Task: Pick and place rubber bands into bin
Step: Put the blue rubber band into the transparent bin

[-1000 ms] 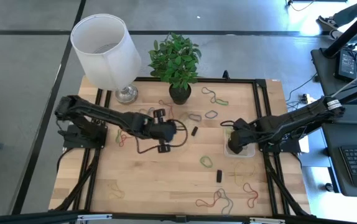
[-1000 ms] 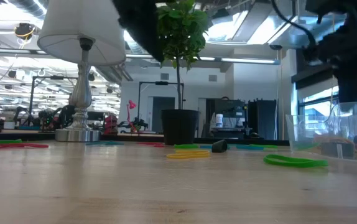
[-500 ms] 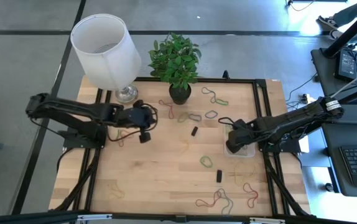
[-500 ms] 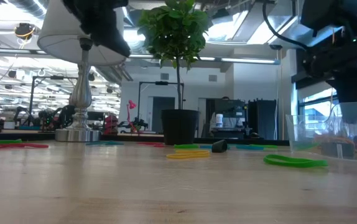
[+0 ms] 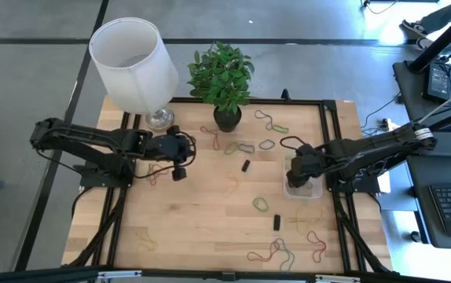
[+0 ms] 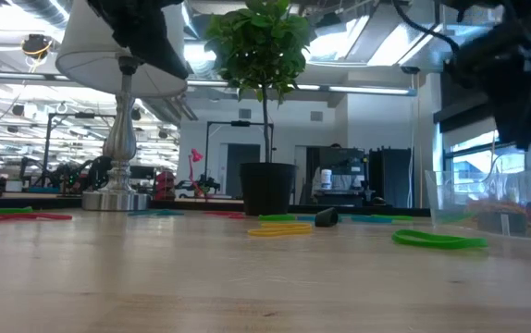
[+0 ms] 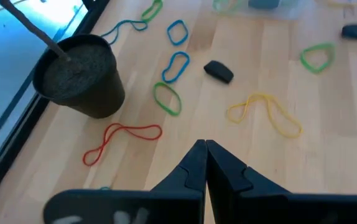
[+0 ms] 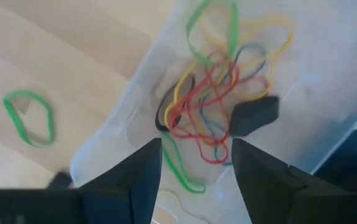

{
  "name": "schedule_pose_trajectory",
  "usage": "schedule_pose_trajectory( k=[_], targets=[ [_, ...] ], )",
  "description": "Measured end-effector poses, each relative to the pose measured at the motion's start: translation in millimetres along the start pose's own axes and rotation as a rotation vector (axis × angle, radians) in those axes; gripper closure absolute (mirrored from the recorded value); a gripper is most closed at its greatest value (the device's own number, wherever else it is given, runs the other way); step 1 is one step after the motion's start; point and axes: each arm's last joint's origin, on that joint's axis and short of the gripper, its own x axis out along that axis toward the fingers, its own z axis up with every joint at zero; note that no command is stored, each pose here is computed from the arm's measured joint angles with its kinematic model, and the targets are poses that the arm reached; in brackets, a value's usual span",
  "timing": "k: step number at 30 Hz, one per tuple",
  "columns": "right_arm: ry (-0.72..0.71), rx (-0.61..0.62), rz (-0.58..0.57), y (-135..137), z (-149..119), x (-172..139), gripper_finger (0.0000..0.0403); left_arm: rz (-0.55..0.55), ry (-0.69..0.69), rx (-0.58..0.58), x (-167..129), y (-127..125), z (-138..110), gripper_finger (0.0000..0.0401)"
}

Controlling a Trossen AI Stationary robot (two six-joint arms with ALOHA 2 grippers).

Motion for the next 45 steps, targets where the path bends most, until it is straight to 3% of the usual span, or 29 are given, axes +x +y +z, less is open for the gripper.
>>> schedule_pose_trajectory(
  k=[5,13,18,25,32,40,45],
  targets=[
    [-0.105,0.009,0.013,3.9,11.0,-18.6,0.0220,-0.009,0.021,0.148,0.0,0.1,-2.0,0.0399],
    [-0.280,0.018,0.156,16.8,36.7,-35.9,0.0231,-0.094,0.064,0.149,-0.5,3.4,-5.5,0.0399],
    [-0.491,-0.089,0.266,27.6,72.0,-40.6,0.0231,-0.109,0.068,0.123,1.9,11.5,-4.4,0.0399],
    [-0.768,-0.202,0.328,36.6,131.9,-38.6,0.0231,-0.108,0.052,0.091,0.7,32.0,-2.6,0.0399],
    [-0.618,-0.279,0.214,34.4,194.2,-12.1,0.0231,-0.061,-0.031,0.028,-13.7,58.0,0.3,0.0399],
    [-0.248,-0.141,-0.041,9.8,251.6,39.6,0.0231,-0.014,-0.106,-0.031,-33.4,71.0,-0.4,0.0399],
    [-0.158,-0.065,-0.102,-16.0,270.2,73.8,0.0231,-0.013,-0.134,-0.070,-41.8,71.9,-1.3,0.0399]
  ],
)
